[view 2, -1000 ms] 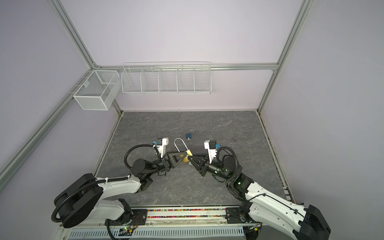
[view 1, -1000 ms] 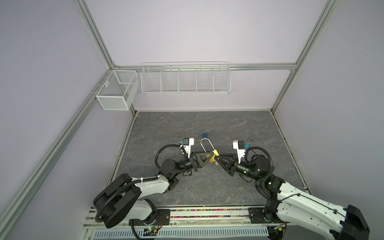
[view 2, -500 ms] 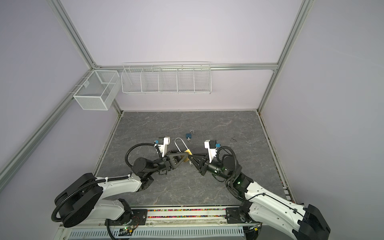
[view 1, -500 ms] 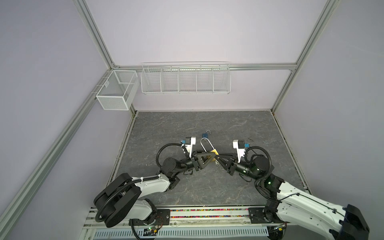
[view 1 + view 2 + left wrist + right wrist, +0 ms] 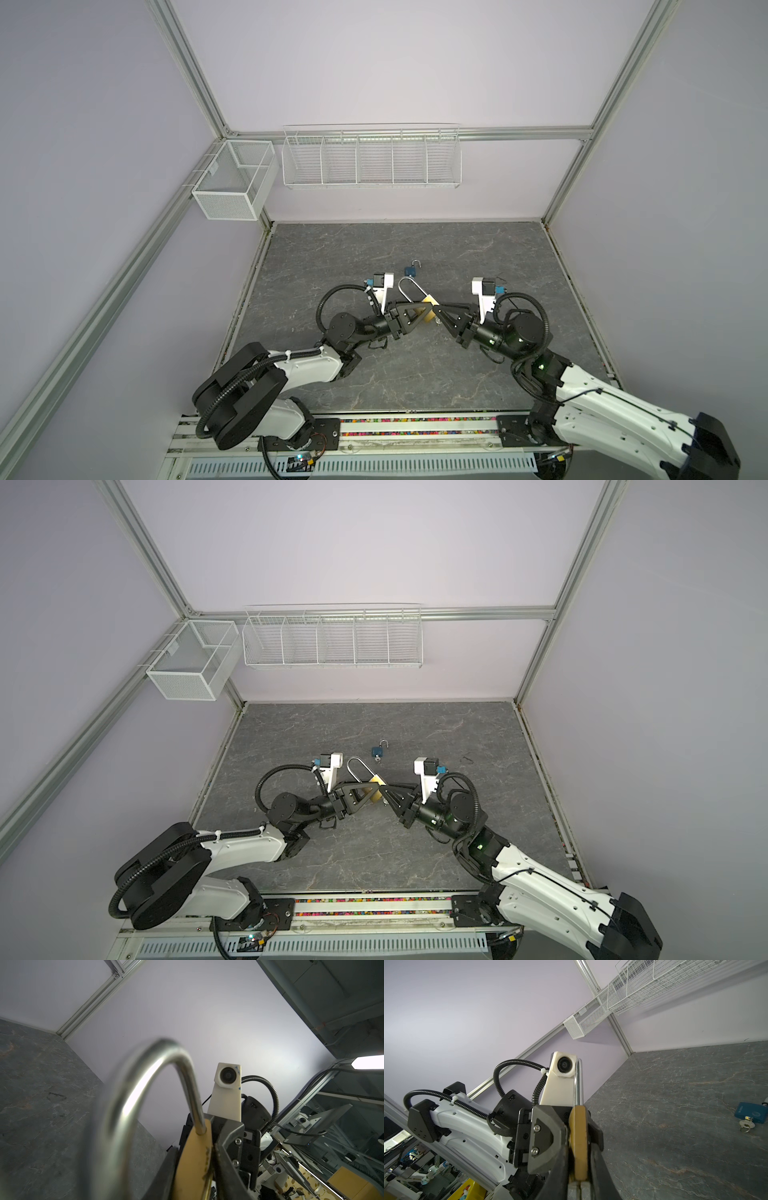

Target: Unlock with the key

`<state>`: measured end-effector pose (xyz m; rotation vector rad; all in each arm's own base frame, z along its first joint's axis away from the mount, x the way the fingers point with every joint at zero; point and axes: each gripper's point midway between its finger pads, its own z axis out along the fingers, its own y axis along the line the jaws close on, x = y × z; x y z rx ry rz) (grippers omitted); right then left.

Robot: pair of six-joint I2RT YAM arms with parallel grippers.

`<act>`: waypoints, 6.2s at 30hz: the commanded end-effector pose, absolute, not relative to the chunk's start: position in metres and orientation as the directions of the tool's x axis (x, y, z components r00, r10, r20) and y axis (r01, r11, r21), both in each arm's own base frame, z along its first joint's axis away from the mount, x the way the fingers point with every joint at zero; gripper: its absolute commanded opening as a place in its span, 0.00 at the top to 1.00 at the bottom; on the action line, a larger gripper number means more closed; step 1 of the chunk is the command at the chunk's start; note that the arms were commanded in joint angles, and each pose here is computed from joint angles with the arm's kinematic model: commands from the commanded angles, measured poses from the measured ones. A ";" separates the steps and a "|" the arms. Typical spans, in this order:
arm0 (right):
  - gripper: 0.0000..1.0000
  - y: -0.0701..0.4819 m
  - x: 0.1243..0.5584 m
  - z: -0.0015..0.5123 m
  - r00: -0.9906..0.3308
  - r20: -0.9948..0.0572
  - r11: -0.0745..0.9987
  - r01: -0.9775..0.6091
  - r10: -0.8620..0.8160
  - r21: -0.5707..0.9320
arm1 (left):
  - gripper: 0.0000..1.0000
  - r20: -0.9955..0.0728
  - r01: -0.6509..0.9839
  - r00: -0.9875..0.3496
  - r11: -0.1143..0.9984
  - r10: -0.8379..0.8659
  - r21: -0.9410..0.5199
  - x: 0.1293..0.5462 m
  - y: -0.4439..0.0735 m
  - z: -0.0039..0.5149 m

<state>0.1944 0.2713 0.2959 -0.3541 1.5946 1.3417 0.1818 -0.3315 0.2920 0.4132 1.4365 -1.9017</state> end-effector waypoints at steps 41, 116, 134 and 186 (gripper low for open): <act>0.94 0.267 0.201 0.299 -0.457 -0.780 0.345 -0.715 0.427 0.608 | 0.96 -0.582 0.732 -0.640 -0.169 -0.502 -0.660 0.200 -0.330 0.344; 0.94 0.265 0.197 0.345 -0.432 -0.761 0.189 -0.797 0.484 0.573 | 0.01 -0.682 0.809 -0.542 -0.084 -0.490 -0.582 0.184 -0.292 0.324; 0.94 0.255 0.210 0.355 -0.390 -0.729 0.220 -0.779 0.562 0.587 | 0.03 -0.617 0.766 -0.476 0.050 -0.626 -0.641 0.184 -0.300 0.315; 0.48 0.277 0.191 0.341 -0.308 -0.951 0.381 -0.881 -0.008 0.282 | 1.00 -0.847 0.847 -0.517 0.212 0.120 -0.487 0.149 -0.313 0.274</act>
